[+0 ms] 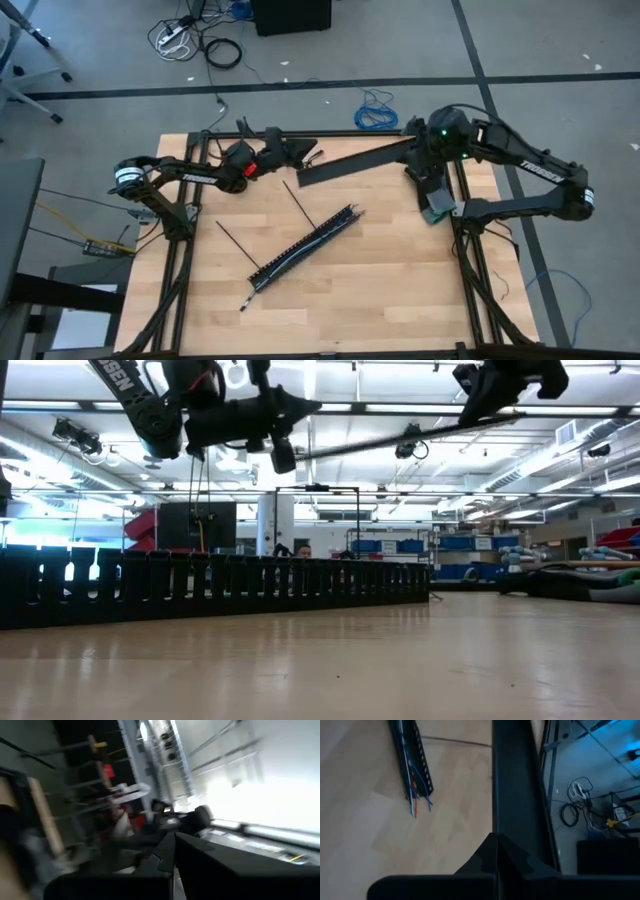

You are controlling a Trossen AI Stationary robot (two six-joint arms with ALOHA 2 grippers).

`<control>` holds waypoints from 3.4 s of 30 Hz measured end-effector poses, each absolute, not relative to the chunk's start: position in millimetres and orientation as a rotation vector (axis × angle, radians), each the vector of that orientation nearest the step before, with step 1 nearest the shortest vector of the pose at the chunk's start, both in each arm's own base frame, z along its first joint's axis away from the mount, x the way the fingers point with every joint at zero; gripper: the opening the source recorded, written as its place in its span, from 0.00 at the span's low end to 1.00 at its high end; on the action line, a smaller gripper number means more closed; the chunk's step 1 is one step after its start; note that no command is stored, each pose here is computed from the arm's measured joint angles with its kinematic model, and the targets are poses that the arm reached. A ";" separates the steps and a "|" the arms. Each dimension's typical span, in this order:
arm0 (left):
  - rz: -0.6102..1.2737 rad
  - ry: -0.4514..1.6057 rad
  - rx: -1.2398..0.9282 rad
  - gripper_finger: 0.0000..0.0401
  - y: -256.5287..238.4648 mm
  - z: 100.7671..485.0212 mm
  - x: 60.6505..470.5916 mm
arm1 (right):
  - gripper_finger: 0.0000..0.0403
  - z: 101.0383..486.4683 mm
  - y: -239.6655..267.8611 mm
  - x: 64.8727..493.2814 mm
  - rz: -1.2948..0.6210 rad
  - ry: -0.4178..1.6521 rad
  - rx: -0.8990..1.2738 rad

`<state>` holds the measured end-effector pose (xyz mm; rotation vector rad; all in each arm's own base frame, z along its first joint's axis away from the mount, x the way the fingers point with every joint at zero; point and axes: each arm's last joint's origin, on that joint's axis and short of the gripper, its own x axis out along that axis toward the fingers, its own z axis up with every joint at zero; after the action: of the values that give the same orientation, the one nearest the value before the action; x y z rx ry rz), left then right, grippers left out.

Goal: Ziptie cables
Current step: Insert the black cover of the black cable duct

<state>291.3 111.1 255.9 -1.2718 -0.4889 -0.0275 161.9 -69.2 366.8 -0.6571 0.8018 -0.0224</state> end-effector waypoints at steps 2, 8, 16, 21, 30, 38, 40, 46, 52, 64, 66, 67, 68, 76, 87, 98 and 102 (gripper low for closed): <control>-0.065 -0.520 -1.302 0.01 110.7 259.3 289.9 | 0.00 366.0 -72.3 159.6 -0.028 0.820 -0.664; -0.108 -0.526 -1.286 0.13 106.1 262.3 290.2 | 0.00 366.5 -79.3 155.2 -0.051 0.839 -0.690; 0.001 -0.499 -1.202 0.40 102.1 256.2 294.6 | 0.00 368.4 -81.3 147.8 -0.060 0.849 -0.726; 0.081 -0.372 -1.142 0.46 102.4 244.5 298.5 | 0.00 366.1 -87.5 149.1 -0.104 0.838 -0.570; 0.100 -0.344 -1.094 0.46 102.4 242.1 299.1 | 0.14 323.3 -126.7 174.4 -0.056 0.997 -0.129; 0.103 -0.334 -1.041 0.46 100.8 242.0 299.7 | 0.47 272.5 -173.0 197.0 -0.196 1.188 0.191; 0.102 -0.332 -1.023 0.46 99.7 242.1 300.0 | 0.54 255.2 -184.4 201.6 -0.137 1.195 0.306; 0.080 -0.323 -0.998 0.46 92.7 242.7 302.1 | 0.68 217.6 -214.9 199.9 -0.145 1.255 0.465; 0.062 -0.329 -0.986 0.46 89.0 244.2 302.8 | 0.71 199.1 -238.1 188.2 -0.170 1.222 0.574; 0.061 -0.327 -0.916 0.46 88.3 244.8 302.9 | 0.69 135.7 -221.5 172.9 -0.113 1.352 0.746; 0.054 -0.323 -0.910 0.46 88.2 244.9 302.9 | 0.66 129.1 -211.7 173.4 -0.061 1.345 0.777; 0.054 -0.321 -0.902 0.46 88.1 244.9 302.9 | 0.63 128.0 -206.7 175.0 -0.040 1.350 0.777; 0.053 -0.318 -0.887 0.46 87.9 244.8 303.0 | 0.58 127.3 -201.3 176.8 -0.019 1.361 0.778; 0.053 -0.311 -0.834 0.46 88.3 244.8 302.8 | 0.04 133.4 -174.1 189.2 0.059 1.457 0.753; 0.052 -0.353 -0.856 0.46 89.4 248.1 301.6 | 0.01 201.3 -153.9 200.8 -0.108 1.347 0.577; -0.132 -0.536 -0.828 0.46 90.6 269.7 291.0 | 0.01 271.7 -145.8 168.8 -0.561 1.244 0.215; -0.200 -0.530 -0.803 0.46 88.2 272.4 289.6 | 0.01 278.1 -142.9 163.6 -0.615 1.265 0.112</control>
<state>289.6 88.2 272.4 -0.8034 -0.5302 -0.2002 163.6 -142.9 278.1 0.1119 1.2652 -0.6154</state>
